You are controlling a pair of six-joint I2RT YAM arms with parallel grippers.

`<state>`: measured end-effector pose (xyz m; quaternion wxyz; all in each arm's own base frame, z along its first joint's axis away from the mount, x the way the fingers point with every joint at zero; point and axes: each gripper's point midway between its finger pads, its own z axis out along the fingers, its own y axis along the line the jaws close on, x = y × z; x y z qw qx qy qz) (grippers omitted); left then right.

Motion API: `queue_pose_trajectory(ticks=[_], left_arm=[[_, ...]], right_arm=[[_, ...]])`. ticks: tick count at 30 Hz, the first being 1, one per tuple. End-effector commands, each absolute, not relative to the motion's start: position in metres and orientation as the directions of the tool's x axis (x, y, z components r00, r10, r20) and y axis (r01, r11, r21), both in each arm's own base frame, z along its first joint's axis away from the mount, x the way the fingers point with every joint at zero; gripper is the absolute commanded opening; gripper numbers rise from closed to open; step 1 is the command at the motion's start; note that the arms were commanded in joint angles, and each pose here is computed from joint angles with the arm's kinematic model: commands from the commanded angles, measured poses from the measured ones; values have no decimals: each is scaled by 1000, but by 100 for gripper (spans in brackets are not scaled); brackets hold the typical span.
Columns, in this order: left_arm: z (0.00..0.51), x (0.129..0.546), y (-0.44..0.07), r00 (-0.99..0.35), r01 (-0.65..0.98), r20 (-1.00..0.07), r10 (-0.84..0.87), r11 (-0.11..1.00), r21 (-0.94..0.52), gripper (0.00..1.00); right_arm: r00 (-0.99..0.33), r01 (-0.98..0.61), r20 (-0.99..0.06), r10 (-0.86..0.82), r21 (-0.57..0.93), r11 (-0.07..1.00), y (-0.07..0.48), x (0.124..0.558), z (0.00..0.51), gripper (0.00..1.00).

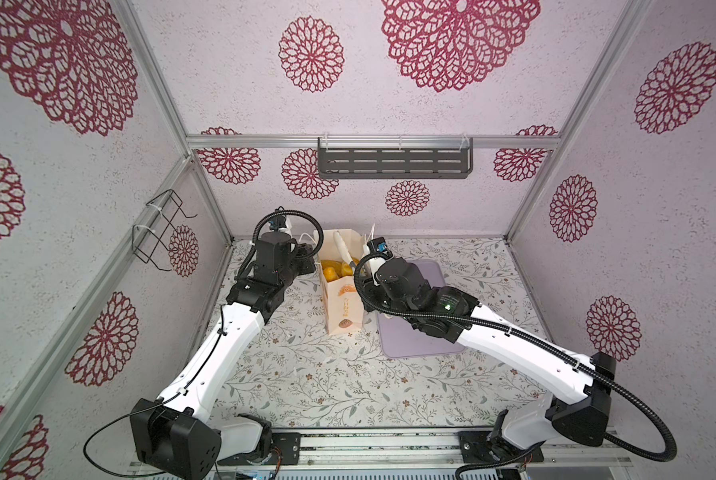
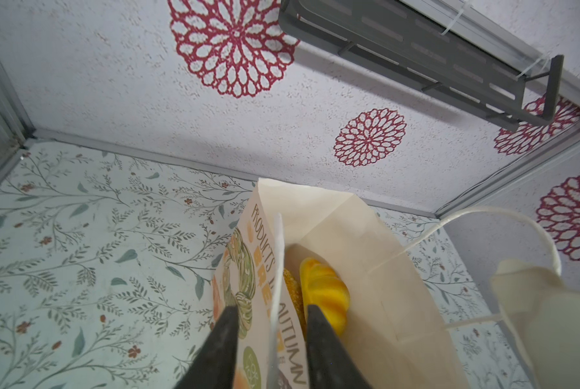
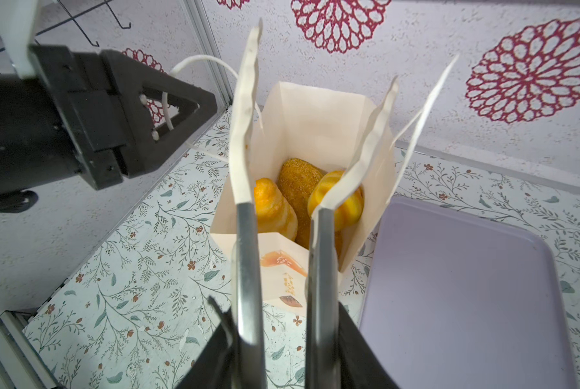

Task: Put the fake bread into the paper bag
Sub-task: 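Open the left gripper to release the bag handle while the right tongs withdraw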

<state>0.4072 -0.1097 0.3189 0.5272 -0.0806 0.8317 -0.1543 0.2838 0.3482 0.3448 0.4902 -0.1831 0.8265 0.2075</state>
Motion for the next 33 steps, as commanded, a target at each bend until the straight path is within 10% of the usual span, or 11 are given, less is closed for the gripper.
queue_pose_trajectory(ticks=[1,17,33], left_arm=[[329,402,-105,-400,17,-867,-297,943,-331,49],[350,392,-77,-303,-71,-909,-286,958,-278,98],[396,371,-32,-183,-210,-947,-265,951,-226,97]], right_arm=[[-340,-504,-940,3,185,844,329,284,401,41],[-307,-412,-948,85,213,886,256,299,411,40],[-312,-228,-949,36,112,967,166,323,386,40]])
